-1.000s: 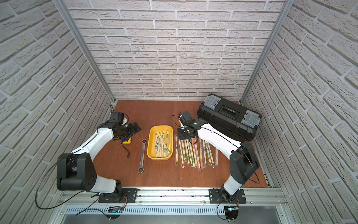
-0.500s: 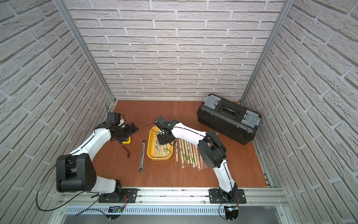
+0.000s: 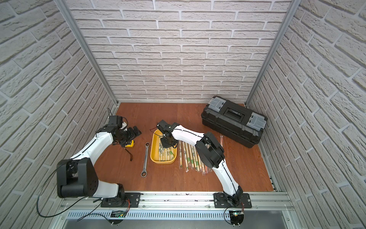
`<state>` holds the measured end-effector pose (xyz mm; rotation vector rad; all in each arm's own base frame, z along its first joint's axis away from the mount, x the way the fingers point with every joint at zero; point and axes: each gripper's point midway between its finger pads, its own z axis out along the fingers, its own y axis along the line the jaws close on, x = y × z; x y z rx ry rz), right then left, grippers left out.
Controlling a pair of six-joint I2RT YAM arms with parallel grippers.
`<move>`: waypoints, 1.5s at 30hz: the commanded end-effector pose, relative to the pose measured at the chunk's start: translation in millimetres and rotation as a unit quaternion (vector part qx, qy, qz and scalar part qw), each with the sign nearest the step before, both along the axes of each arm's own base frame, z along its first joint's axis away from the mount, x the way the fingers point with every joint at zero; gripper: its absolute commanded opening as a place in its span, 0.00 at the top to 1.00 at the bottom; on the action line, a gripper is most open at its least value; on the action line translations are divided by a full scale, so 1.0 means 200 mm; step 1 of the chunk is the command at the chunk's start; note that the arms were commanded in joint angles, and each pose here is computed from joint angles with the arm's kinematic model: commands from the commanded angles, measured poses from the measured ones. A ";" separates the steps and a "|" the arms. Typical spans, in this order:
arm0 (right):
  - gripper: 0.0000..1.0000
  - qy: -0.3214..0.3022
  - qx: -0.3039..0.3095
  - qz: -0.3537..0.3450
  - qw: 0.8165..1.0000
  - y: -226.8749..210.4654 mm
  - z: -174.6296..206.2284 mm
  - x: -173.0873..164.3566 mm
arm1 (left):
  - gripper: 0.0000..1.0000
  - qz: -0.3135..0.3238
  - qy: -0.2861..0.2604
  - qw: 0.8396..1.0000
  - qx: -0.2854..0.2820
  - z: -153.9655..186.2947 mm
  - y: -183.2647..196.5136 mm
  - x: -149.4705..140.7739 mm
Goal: Take the paired disposable chopsticks out of the storage box
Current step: Pick up the paired disposable chopsticks from the storage box, then place the paired disposable chopsticks at the center of the board.
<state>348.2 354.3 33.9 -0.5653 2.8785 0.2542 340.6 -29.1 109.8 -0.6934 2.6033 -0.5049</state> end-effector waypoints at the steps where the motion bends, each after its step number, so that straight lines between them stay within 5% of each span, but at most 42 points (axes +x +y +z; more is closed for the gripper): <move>1: 0.79 -0.007 -0.005 0.003 1.000 0.00 0.01 0.03 | 0.02 -0.005 -0.010 1.000 -0.001 0.02 0.00 -0.01; 10: 0.95 -0.009 0.009 0.002 1.000 0.02 0.06 0.03 | 0.02 -0.002 -0.009 1.000 -0.002 0.02 0.00 -0.01; 25: 0.95 -0.075 0.099 -0.078 0.989 -0.19 0.52 0.12 | 0.02 -0.005 -0.010 1.000 -0.006 0.03 -0.01 0.00; 34: 0.96 -0.056 0.062 -0.158 0.984 -0.50 0.34 0.07 | 0.02 -0.006 -0.015 1.000 -0.010 0.05 -0.01 0.00; 45: 0.96 -0.001 0.083 -0.171 0.982 -0.38 0.13 -0.04 | 0.02 -0.009 -0.016 1.000 -0.010 0.05 -0.02 -0.01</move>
